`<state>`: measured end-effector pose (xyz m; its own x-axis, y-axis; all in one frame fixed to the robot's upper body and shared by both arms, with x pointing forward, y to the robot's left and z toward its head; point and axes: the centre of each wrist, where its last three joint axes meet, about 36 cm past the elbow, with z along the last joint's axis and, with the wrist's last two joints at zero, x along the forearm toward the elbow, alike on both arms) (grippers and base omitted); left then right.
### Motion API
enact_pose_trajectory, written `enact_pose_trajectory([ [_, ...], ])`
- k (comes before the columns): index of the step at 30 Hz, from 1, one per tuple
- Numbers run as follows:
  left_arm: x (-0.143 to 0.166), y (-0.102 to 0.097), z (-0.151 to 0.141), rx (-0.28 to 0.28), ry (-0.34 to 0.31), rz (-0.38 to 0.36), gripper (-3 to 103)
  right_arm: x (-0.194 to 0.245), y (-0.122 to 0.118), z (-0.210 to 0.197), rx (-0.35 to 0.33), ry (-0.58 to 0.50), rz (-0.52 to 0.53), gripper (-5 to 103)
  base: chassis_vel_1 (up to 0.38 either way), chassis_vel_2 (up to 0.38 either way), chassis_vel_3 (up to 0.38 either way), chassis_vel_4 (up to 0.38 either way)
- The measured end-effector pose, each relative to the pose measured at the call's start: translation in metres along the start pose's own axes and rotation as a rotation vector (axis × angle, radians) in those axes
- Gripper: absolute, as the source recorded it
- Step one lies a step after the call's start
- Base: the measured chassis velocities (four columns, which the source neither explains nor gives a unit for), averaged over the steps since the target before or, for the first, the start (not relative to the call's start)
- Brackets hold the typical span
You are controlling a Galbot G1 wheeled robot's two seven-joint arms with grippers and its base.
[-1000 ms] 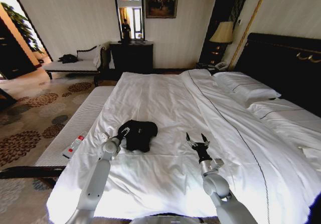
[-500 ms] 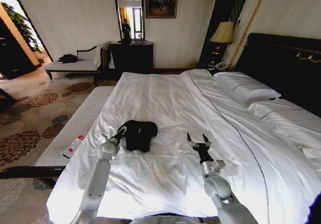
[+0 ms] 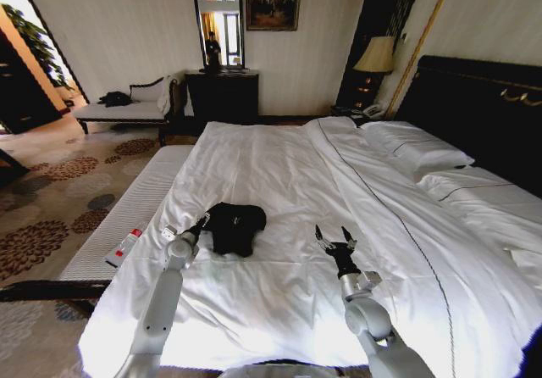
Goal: Fold the clothes on the bed.
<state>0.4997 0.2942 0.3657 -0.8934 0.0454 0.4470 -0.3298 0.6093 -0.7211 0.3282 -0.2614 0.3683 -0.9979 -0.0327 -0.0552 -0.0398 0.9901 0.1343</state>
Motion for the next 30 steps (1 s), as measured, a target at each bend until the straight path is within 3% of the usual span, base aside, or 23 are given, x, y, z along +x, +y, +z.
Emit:
enact_pose_trajectory([
  [6,0.003,0.014,0.009,0.014,-0.001,-0.011,100,0.000,0.000,0.000,0.000,-0.001,-0.001,100,0.000,0.000,0.000,0.000],
  [9,-0.001,0.012,0.016,0.085,-0.005,0.018,100,0.000,0.003,0.002,0.000,0.002,-0.006,100,0.000,0.000,0.000,0.000],
  [10,-0.001,0.012,0.016,0.085,-0.005,0.018,100,0.000,0.003,0.002,0.000,0.002,-0.006,100,0.000,0.000,0.000,0.000],
  [13,-0.012,0.008,0.021,0.171,-0.026,0.049,100,0.001,0.006,0.005,0.000,0.009,-0.013,100,0.000,0.000,0.000,0.000],
  [16,-0.016,0.007,0.022,0.197,-0.037,0.062,100,0.002,0.006,0.005,0.002,0.012,-0.014,100,0.000,0.000,0.000,0.000],
  [21,-0.017,0.005,0.020,0.209,-0.049,0.075,103,0.002,0.004,0.004,0.008,0.011,-0.011,100,0.000,0.000,0.000,0.000],
  [30,-0.017,0.004,0.018,0.192,-0.064,0.082,80,0.001,0.007,0.005,0.000,0.011,-0.016,100,0.000,0.000,0.000,0.000],
])
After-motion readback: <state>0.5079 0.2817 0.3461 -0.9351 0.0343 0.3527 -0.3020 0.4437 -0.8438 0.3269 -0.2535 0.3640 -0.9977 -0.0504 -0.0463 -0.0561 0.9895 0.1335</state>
